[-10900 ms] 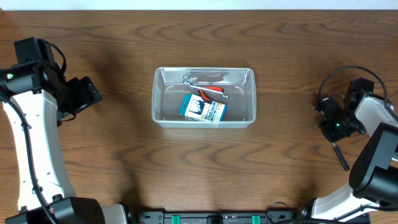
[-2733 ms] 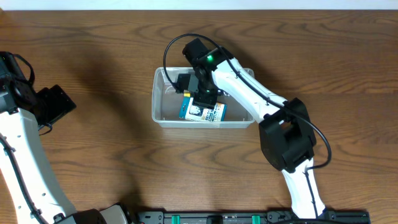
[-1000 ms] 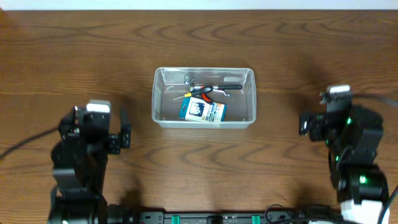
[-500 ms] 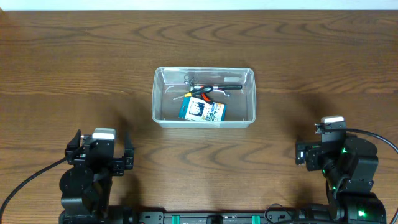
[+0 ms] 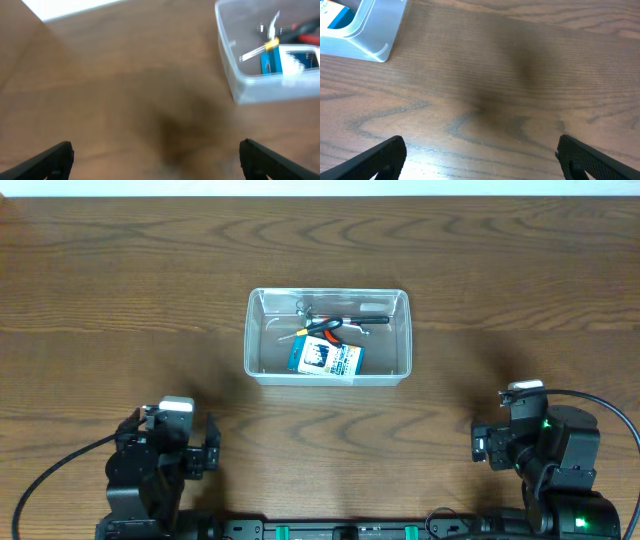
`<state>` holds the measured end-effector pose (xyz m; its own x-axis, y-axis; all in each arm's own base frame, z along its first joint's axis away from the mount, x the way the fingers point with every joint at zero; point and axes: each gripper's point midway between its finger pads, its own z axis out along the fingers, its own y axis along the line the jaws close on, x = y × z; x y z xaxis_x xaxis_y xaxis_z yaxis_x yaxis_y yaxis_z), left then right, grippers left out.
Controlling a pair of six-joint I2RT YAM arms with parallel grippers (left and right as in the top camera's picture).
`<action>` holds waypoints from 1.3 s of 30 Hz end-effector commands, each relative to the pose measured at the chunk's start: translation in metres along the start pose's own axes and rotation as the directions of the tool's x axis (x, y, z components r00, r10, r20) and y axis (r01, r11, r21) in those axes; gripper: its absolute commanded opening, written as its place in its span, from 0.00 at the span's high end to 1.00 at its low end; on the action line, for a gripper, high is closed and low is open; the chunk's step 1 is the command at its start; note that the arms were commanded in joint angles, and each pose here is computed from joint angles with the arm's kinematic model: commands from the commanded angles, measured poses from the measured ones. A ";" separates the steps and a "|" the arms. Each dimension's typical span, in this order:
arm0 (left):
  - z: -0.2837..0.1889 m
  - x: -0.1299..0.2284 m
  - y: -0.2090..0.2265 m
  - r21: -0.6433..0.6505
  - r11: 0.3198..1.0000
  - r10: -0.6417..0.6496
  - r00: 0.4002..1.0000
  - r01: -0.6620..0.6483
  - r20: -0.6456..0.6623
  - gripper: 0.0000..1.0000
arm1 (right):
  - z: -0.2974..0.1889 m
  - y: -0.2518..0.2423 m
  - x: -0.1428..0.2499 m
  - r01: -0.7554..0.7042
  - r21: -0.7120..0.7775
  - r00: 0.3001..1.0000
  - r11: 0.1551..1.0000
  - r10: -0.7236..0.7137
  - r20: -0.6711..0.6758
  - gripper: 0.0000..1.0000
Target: Pack container
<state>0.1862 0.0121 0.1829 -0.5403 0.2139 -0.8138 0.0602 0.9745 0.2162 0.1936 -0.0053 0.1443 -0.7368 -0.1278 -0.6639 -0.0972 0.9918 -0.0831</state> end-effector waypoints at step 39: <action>-0.003 0.034 -0.006 0.023 1.000 0.005 0.991 -0.002 -0.136 0.02 | 0.021 -0.024 -0.045 -0.308 0.032 0.686 0.951 0.199 0.700 0.01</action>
<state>0.1658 0.0119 0.1552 -0.6486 0.2128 -0.7308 0.0897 0.9748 0.2043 0.2439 -0.0215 0.1609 -0.0618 0.1009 -0.9930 0.1467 0.9850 0.0910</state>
